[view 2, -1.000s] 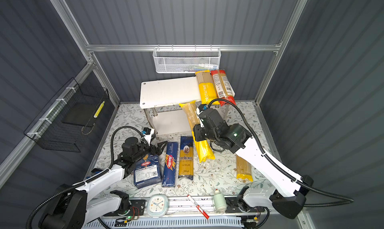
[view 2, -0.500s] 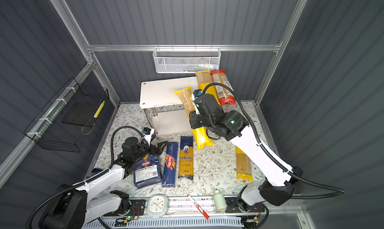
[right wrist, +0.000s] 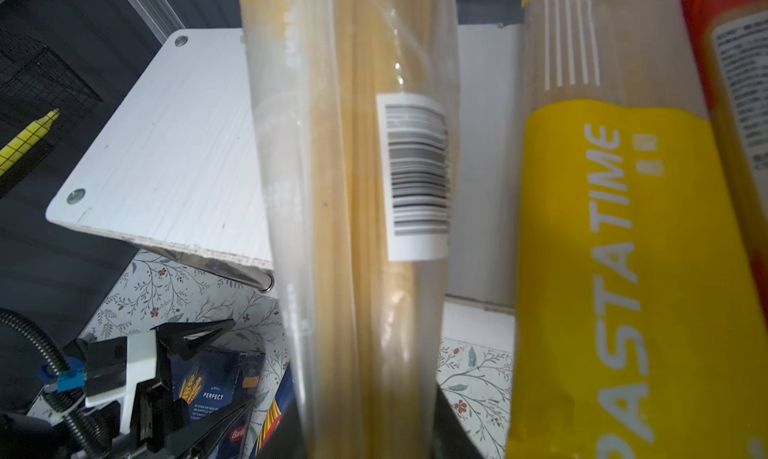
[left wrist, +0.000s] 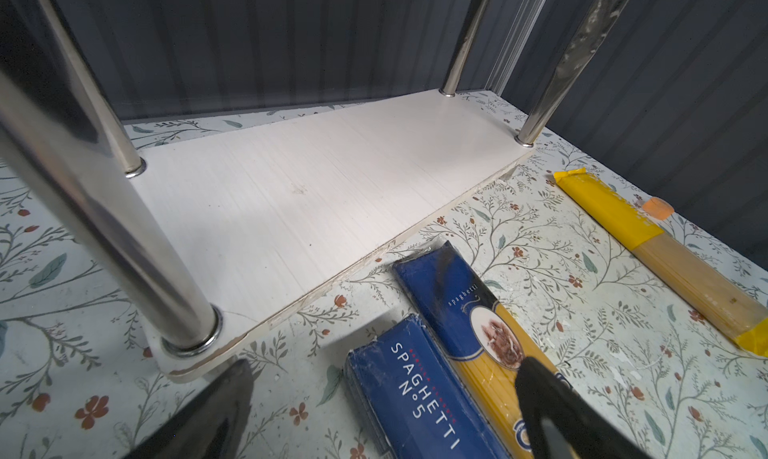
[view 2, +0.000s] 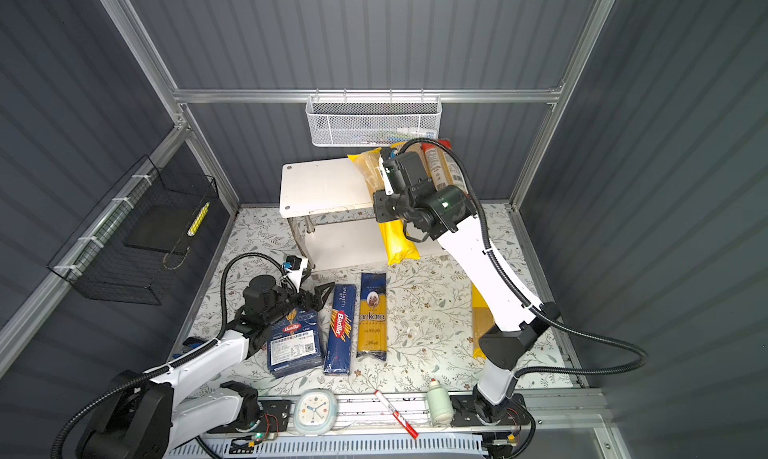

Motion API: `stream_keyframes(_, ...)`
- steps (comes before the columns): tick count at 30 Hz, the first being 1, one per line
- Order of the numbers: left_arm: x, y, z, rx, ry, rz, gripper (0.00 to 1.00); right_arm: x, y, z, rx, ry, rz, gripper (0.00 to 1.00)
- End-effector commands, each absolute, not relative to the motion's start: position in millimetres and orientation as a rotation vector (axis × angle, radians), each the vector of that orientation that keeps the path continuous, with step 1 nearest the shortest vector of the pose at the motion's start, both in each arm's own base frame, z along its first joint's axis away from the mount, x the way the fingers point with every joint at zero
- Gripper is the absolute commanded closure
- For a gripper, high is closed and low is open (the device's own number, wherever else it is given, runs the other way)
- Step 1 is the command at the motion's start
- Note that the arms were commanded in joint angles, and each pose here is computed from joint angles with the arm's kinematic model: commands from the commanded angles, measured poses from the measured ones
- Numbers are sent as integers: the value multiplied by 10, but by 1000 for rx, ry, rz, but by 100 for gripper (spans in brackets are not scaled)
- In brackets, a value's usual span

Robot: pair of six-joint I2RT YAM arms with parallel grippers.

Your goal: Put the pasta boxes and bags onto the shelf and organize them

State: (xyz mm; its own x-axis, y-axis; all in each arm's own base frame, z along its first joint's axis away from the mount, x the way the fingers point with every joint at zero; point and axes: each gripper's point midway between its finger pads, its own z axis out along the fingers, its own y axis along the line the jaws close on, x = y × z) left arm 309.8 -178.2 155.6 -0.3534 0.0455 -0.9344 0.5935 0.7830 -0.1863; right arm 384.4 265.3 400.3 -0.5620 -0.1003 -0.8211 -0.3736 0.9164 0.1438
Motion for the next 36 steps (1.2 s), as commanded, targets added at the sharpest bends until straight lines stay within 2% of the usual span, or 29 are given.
stream_keyframes(1, 3083, -1772, 1571, 498, 1849, -603, 1, 3924, 2642, 4529, -309, 1993, 450, 69)
stream_keyframes(22, 3105, -1820, 1545, 492, 1854, -640, 1, 4396, 2594, 4732, -231, 1892, 480, 71)
stream_keyframes(36, 3094, -1776, 1564, 483, 1852, -614, 1, 4687, 2633, 4646, -188, 1876, 513, 71)
